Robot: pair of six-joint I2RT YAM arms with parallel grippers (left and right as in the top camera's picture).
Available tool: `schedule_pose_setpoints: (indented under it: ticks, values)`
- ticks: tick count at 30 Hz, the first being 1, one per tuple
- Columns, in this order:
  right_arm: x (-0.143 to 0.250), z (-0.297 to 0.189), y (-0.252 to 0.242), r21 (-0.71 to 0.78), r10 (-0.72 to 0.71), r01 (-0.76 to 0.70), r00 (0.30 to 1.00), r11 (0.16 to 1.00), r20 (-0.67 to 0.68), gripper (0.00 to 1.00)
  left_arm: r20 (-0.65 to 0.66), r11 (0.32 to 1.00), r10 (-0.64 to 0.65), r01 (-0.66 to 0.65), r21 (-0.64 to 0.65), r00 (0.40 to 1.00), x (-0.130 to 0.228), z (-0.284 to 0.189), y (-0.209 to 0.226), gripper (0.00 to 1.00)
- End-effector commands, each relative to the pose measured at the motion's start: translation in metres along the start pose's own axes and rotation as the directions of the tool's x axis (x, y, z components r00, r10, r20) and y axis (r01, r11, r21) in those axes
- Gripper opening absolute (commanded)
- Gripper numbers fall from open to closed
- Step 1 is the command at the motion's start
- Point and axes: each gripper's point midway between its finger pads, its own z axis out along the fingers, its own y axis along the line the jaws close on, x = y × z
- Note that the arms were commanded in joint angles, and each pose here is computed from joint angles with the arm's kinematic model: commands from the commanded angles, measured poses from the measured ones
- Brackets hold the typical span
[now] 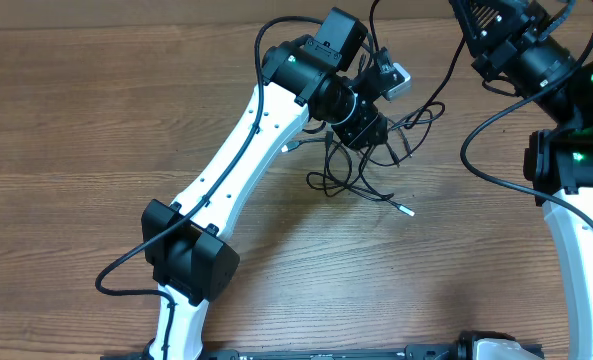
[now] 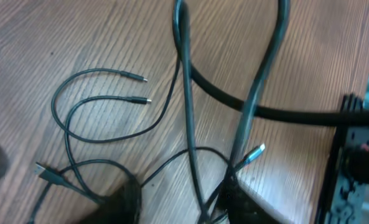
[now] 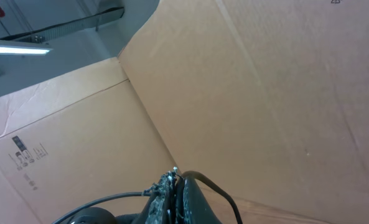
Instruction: Untangle cables
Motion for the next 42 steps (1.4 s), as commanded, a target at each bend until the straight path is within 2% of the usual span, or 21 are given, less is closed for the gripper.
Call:
schedule_pose_setpoints:
  ticks: [1,2,6,10,17,21,27,31,37,38,42]
  values:
    - [-0.008,0.002,0.011,-0.025,-0.009,0.009,1.0,1.0,0.013,0.04,-0.014,1.0,0.01,-0.01,0.002,1.0,0.003,0.005,-0.001,0.12]
    - [-0.008,0.002,0.011,-0.025,-0.009,0.009,1.0,1.0,0.013,0.04,-0.013,1.0,0.01,-0.01,0.001,1.0,0.003,0.005,-0.001,0.05]
    - [-0.008,0.002,0.012,-0.027,-0.009,0.009,1.0,1.0,0.011,0.04,-0.009,1.0,0.015,-0.015,-0.015,1.0,0.001,0.005,0.002,0.04]
    - [-0.008,0.002,0.012,-0.026,-0.009,0.009,1.0,1.0,0.01,0.04,-0.037,0.994,0.004,-0.007,-0.105,0.999,0.006,0.004,0.019,0.04]
    - [-0.007,0.002,0.011,-0.025,-0.006,0.006,1.0,1.0,0.008,0.04,-0.006,0.929,-0.211,0.198,-0.311,0.978,0.02,-0.019,0.077,0.04]
    - [-0.004,0.002,0.008,-0.014,0.006,-0.006,1.0,1.0,-0.002,0.04,0.053,0.876,-0.342,0.339,-0.342,0.938,0.032,-0.039,0.11,0.04]
    - [-0.003,0.002,0.007,-0.009,0.009,-0.009,1.0,1.0,-0.007,0.04,0.147,0.761,-0.523,0.538,-0.364,0.84,0.054,-0.07,0.153,0.04]
    - [-0.003,0.002,0.007,-0.009,0.009,-0.009,1.0,1.0,-0.007,0.04,0.179,0.699,-0.591,0.61,-0.372,0.786,0.07,-0.087,0.172,0.04]
    - [-0.003,0.002,0.007,-0.009,0.009,-0.009,1.0,1.0,-0.006,0.04,0.195,0.658,-0.631,0.651,-0.379,0.751,0.087,-0.102,0.188,0.04]
    - [-0.003,0.002,0.007,-0.01,0.008,-0.008,1.0,1.0,-0.005,0.04,0.197,0.653,-0.635,0.655,-0.38,0.747,0.089,-0.104,0.19,0.06]
    - [-0.008,0.002,0.011,-0.024,-0.013,0.013,1.0,1.0,0.01,0.04,0.196,0.642,-0.646,0.664,-0.384,0.738,0.095,-0.108,0.193,0.39]
